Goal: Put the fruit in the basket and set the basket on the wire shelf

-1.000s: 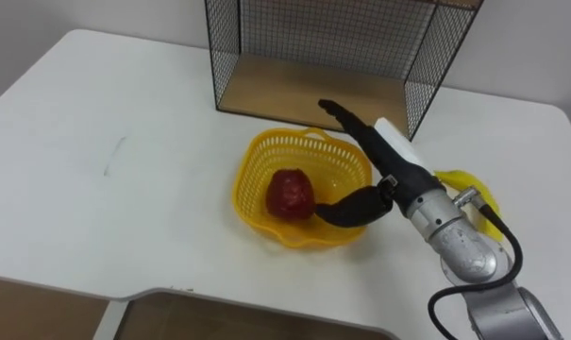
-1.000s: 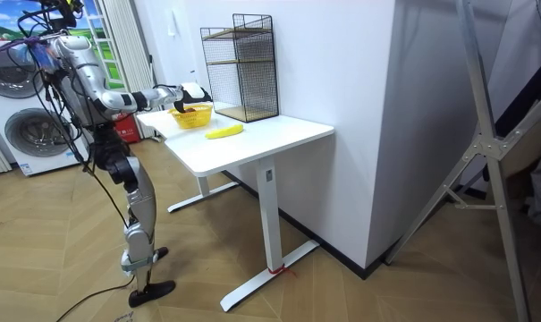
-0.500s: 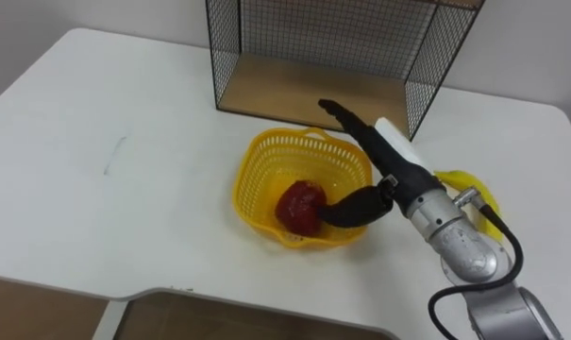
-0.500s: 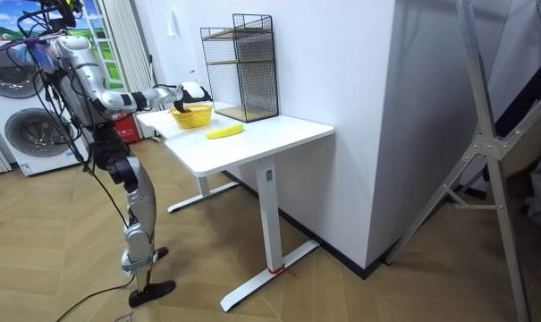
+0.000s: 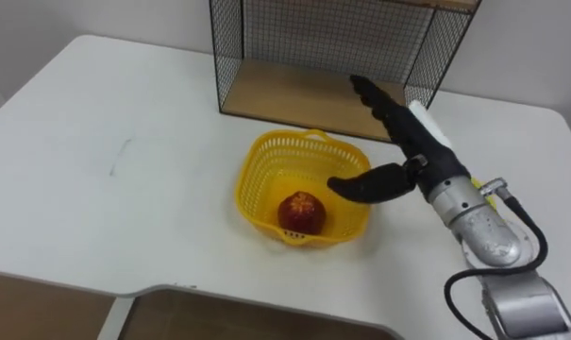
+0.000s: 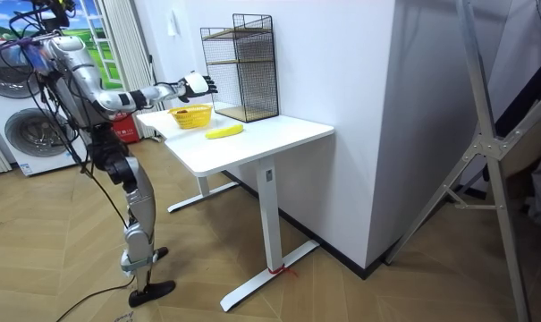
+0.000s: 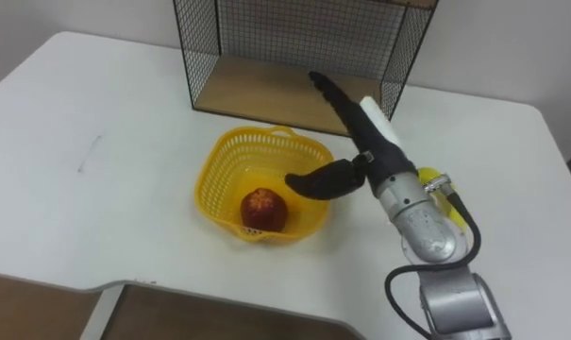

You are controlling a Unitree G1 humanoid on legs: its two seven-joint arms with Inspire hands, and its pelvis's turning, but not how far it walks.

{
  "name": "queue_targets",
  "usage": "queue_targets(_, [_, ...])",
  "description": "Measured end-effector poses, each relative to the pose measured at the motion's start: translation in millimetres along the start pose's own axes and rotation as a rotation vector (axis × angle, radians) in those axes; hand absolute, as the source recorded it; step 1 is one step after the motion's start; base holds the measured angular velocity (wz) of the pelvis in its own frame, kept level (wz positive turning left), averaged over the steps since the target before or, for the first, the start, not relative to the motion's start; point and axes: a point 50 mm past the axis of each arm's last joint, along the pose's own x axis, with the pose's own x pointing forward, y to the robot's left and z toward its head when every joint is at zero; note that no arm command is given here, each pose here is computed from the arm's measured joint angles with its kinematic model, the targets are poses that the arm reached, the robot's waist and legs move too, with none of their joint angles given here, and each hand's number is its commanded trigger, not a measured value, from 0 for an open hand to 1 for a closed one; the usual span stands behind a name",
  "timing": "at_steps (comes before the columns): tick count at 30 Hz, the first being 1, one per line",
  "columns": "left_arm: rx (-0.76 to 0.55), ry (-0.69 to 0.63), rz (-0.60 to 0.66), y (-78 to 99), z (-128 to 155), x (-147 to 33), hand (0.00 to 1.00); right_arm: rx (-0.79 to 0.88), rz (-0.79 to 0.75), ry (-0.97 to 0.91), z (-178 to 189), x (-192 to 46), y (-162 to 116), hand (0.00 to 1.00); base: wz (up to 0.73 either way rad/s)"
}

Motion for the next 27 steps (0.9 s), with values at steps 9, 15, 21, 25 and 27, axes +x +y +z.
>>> queue_targets(9, [-0.093,0.028,0.033,5.3,-10.6,-2.1,0.00,0.019,-0.225,0.004,-2.2,-6.7,-36.2,0.00,0.00])
queue_targets(15, [-0.096,0.023,0.041,6.6,-8.8,-1.7,0.00,0.045,-0.368,0.023,-8.6,-11.6,-50.4,0.00,-0.02])
queue_targets(21, [-0.102,0.026,0.040,6.3,-9.5,-1.8,0.00,0.093,-0.424,0.072,-20.9,-14.0,-52.0,0.00,0.00])
queue_targets(25, [-0.103,0.029,0.039,5.9,-10.5,-1.9,0.00,0.099,-0.441,0.109,-29.6,-15.7,-58.5,0.00,-0.06])
queue_targets(27, [-0.108,0.037,0.038,5.0,-13.4,-2.5,0.00,0.105,-0.454,0.122,-32.7,-14.5,-61.9,0.00,-0.02])
